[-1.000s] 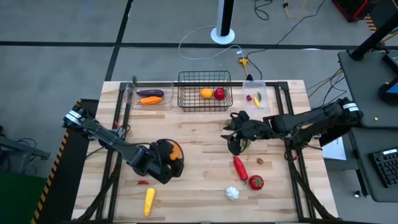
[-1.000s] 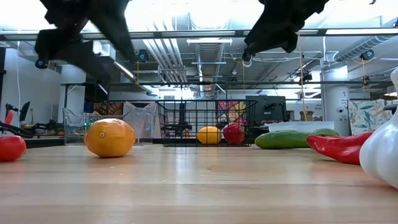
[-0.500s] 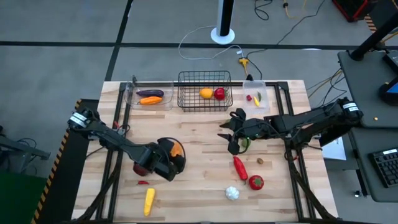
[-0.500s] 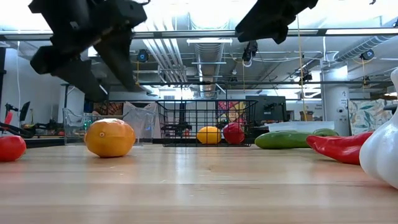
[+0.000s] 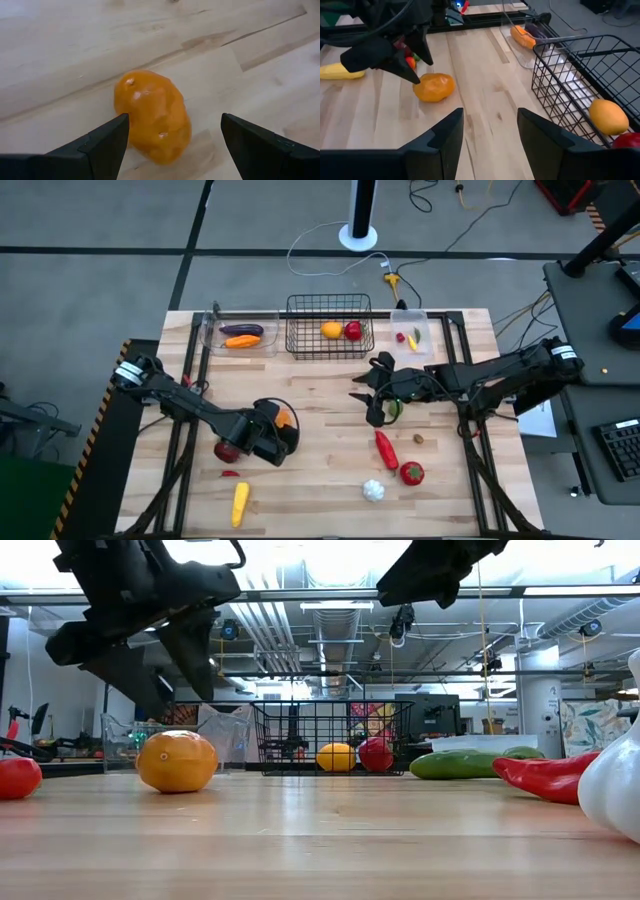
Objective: Sort produce into baskets
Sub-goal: Put the potato into the clear bin
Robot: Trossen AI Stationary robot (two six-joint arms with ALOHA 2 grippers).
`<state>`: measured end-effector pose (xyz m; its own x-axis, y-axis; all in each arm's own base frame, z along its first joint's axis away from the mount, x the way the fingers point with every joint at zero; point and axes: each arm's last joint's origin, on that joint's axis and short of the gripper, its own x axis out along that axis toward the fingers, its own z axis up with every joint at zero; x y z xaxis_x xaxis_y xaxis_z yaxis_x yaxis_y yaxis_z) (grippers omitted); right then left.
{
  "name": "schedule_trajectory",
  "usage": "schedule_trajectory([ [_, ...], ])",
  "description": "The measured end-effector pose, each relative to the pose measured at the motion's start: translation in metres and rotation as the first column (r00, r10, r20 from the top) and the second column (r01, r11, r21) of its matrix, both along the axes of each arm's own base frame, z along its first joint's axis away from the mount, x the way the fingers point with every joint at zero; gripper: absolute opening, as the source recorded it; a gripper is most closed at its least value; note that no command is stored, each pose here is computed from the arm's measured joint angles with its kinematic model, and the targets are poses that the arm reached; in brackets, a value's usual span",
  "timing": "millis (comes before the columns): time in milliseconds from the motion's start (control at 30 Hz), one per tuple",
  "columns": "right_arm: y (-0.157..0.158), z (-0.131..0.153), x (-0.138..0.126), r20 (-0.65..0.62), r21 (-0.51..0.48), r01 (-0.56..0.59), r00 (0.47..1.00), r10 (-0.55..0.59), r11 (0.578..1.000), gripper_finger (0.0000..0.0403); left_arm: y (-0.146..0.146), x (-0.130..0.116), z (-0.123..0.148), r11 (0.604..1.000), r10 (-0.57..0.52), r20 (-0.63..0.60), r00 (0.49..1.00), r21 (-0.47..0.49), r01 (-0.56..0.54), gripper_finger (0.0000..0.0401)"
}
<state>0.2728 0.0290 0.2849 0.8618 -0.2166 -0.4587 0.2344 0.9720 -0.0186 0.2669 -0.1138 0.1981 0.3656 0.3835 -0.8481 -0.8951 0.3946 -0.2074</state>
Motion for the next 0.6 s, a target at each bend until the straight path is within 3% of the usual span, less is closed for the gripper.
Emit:
schedule_trajectory([
  [367,0.0,0.0,0.0,-0.001,-0.001,-0.002,1.0,0.002,1.0,0.018,0.0027,-0.002,-0.0009,0.999,0.031,-0.028,0.999,-0.02,-0.031,0.03],
  [600,0.0,0.0,0.0,-0.001,-0.001,-0.002,1.0,0.002,1.0,0.018,0.0034,-0.0029,-0.0018,0.997,0.028,-0.064,0.998,-0.065,-0.033,0.0326],
])
